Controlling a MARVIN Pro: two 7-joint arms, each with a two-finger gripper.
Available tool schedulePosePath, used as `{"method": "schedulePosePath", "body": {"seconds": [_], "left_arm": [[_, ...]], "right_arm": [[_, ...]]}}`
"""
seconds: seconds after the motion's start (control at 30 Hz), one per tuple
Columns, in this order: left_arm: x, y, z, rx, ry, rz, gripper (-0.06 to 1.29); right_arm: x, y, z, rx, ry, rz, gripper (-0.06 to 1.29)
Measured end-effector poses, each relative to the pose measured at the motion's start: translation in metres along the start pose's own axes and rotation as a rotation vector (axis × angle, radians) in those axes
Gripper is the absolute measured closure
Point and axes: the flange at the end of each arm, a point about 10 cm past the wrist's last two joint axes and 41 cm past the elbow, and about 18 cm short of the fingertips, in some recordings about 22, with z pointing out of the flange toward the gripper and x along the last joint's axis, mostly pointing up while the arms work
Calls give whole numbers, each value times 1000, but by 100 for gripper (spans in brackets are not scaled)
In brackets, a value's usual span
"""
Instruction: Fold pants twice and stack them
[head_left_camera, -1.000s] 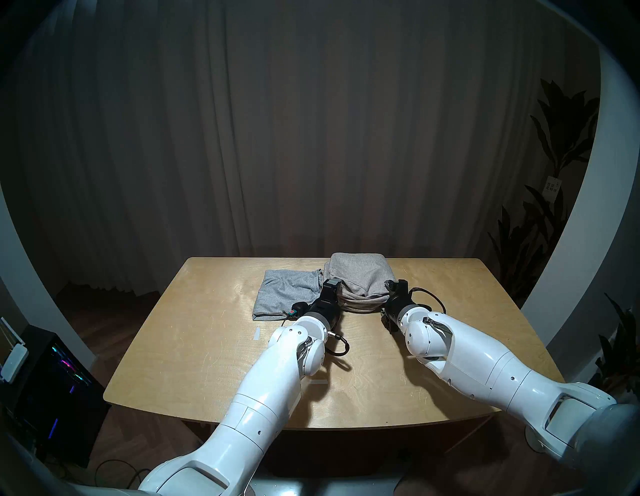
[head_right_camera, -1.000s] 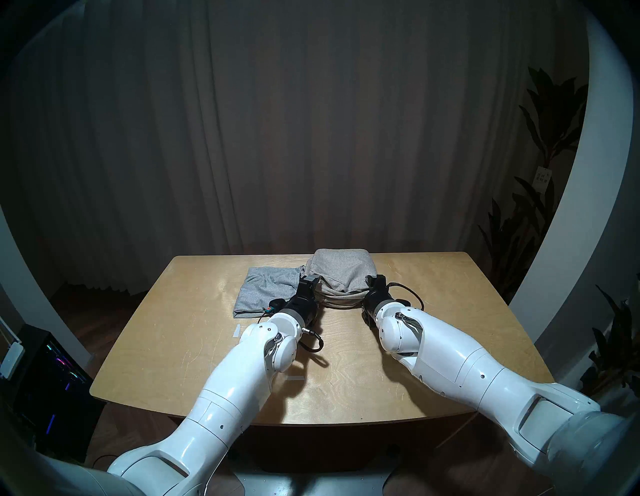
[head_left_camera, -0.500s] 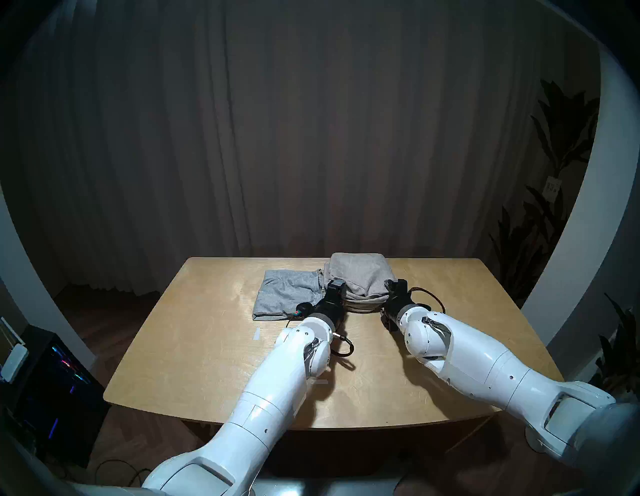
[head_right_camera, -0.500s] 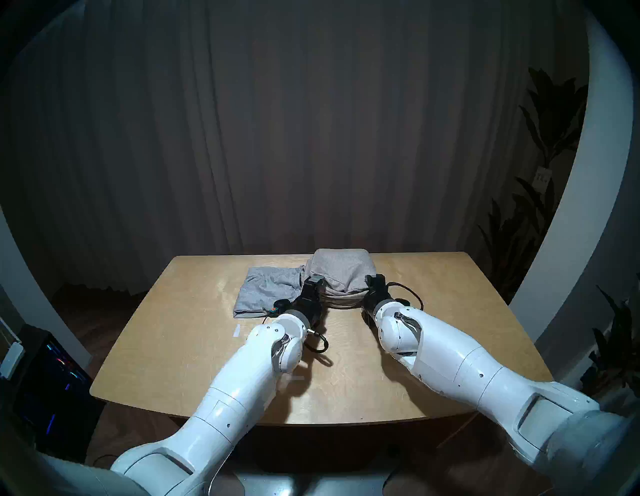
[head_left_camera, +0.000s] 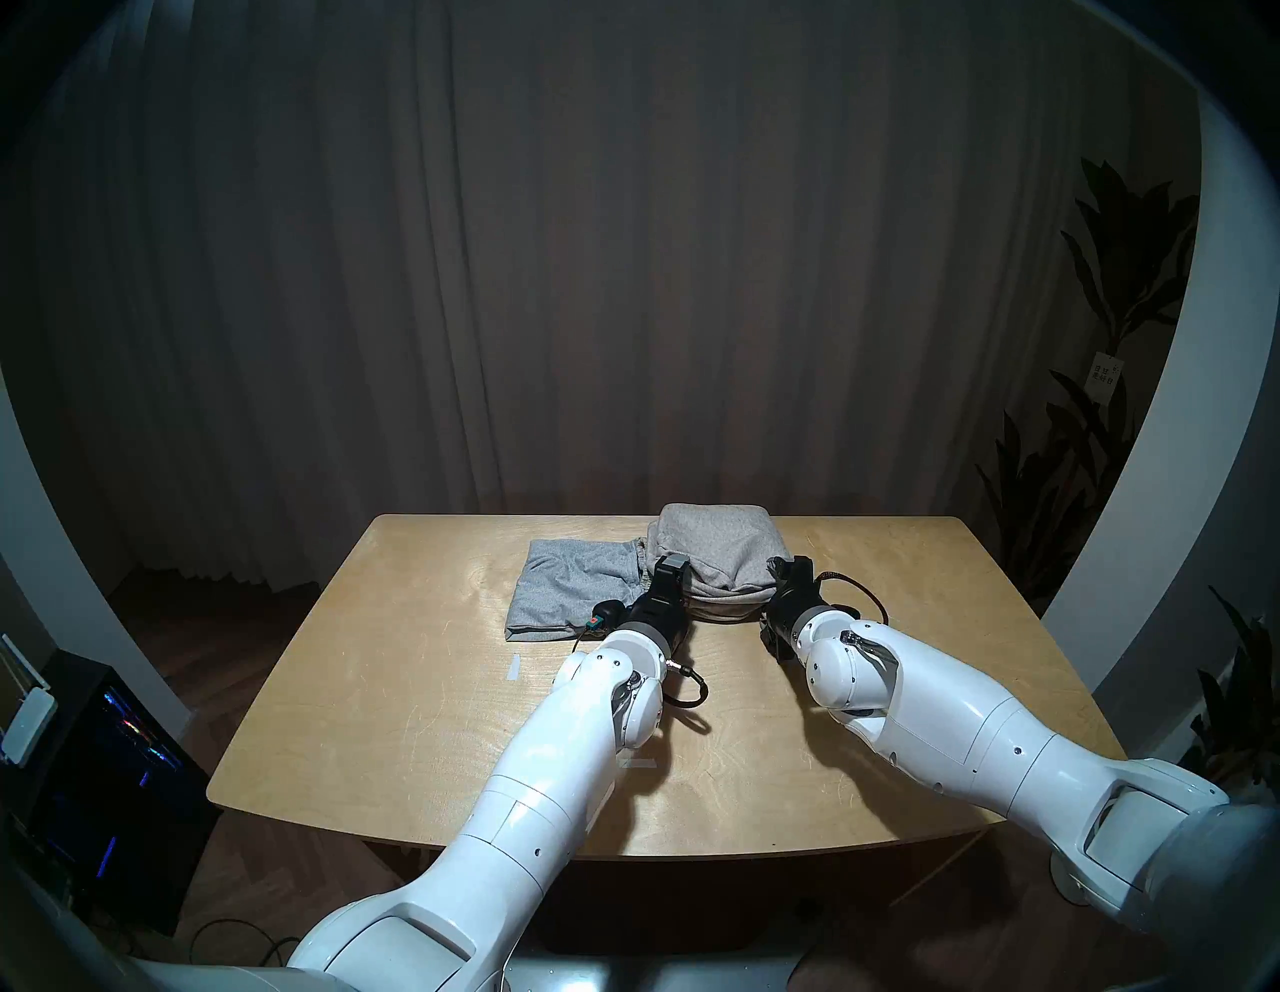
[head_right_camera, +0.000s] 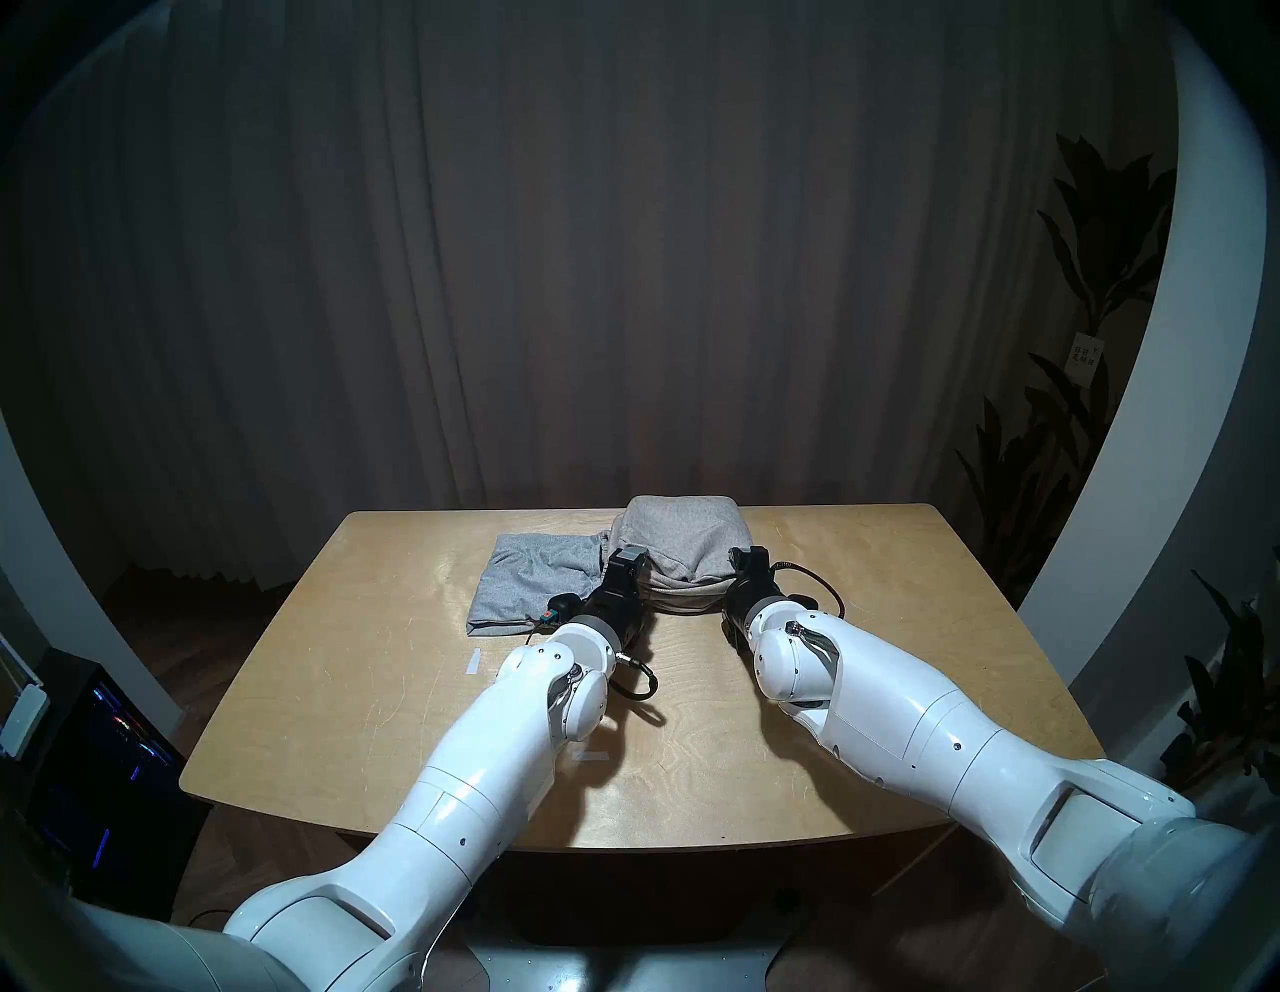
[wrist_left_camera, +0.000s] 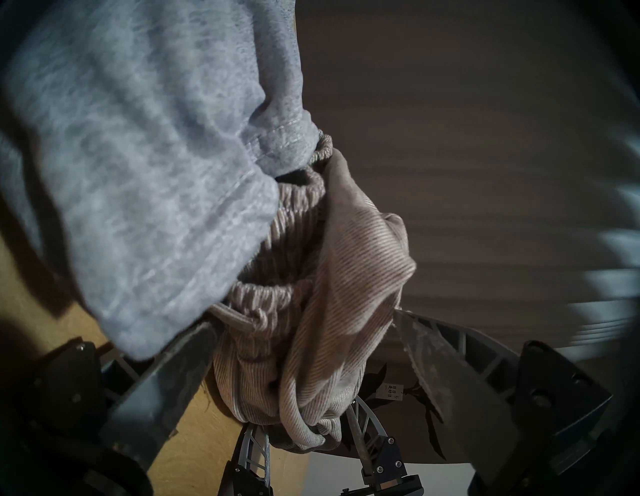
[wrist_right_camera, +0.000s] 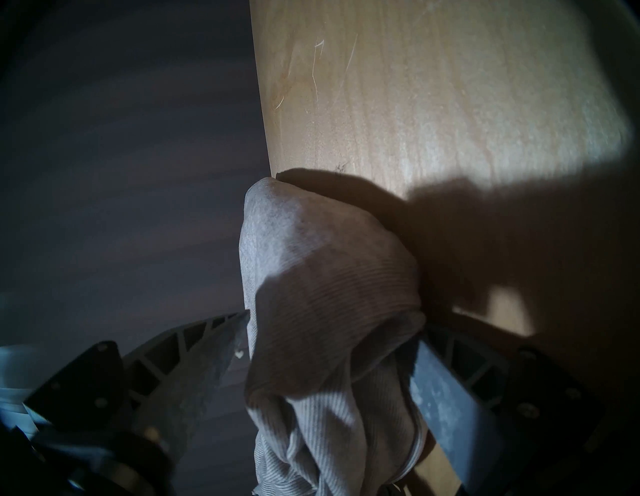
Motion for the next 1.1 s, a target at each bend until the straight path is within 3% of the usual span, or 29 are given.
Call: {"method": "schedulePosePath", "body": {"seconds": [0.3, 0.6, 1.1], "left_arm": [[-1, 2, -1, -35, -10, 7, 3], [1, -7, 6, 14, 7, 29, 3], [3, 2, 26, 63, 48, 76, 4]], "right_arm": [[0, 0, 2, 1, 0, -2, 22], [-1, -1, 3, 3, 1, -3, 22], [-2, -2, 7, 6, 5, 1, 22]]}}
